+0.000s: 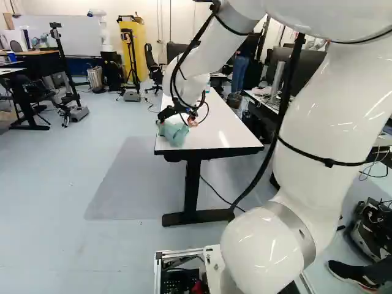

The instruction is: Clean the table with the green towel

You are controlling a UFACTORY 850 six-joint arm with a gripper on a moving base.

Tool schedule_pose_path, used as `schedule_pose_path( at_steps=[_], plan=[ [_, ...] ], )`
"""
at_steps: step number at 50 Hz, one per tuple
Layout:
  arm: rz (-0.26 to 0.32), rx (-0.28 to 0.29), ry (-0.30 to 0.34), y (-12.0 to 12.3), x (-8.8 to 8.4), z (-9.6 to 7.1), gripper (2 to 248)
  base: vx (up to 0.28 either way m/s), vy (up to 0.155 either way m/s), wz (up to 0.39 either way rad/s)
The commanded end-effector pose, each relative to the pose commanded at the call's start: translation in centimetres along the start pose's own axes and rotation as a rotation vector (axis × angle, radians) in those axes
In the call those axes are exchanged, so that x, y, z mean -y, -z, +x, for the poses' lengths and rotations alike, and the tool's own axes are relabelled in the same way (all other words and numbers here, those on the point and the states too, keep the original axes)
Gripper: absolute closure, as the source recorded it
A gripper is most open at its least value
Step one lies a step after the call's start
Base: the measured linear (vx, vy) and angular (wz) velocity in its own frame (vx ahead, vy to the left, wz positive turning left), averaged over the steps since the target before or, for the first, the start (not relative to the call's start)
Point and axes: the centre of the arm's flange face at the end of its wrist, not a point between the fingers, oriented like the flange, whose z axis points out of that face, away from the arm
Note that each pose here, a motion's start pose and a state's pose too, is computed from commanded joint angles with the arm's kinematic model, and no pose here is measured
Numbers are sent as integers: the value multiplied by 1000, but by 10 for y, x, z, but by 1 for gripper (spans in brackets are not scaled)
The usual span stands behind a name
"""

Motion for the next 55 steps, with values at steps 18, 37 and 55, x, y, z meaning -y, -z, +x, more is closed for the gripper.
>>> schedule_pose_path(
  at_steps=[18, 37, 55],
  plan=[
    [-19, -51, -14, 3, -14, -18, 3, 0, 0, 0],
    [-48, -129, -34, 9, -34, -46, 3, 0, 0, 0],
    [-85, -225, -55, 18, -56, -84, 3, 0, 0, 0]
  ],
)
